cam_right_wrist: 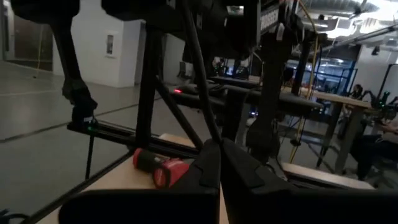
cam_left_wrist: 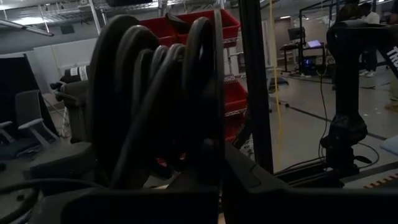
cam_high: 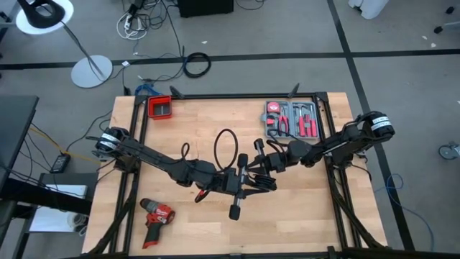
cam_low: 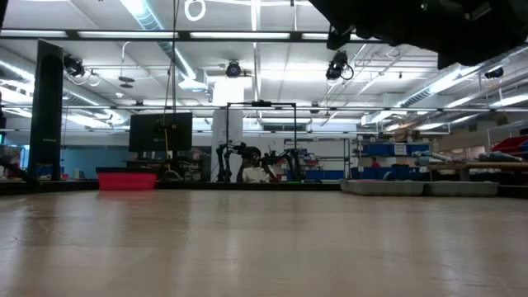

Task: Coil cords
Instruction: Coil the black wire onto the black spool

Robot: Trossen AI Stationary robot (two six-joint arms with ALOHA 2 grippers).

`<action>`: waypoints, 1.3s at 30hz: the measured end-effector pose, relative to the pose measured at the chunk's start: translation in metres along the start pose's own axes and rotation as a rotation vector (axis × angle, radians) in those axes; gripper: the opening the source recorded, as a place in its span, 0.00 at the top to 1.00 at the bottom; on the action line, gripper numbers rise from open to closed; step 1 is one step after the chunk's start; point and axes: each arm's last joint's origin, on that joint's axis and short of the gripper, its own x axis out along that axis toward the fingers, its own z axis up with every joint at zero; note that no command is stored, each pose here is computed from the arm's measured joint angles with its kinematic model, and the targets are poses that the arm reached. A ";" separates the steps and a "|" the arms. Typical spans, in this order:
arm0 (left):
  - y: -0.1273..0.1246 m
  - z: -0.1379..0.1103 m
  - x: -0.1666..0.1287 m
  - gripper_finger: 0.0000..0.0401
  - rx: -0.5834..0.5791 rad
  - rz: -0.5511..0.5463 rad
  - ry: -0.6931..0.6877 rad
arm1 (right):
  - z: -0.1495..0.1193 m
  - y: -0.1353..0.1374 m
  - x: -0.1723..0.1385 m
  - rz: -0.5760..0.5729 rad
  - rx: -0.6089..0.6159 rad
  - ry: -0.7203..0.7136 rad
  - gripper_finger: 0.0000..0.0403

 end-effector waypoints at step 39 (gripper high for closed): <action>0.001 -0.044 -0.011 1.00 -0.234 0.245 0.458 | -0.020 0.071 -0.078 0.146 0.230 0.080 1.00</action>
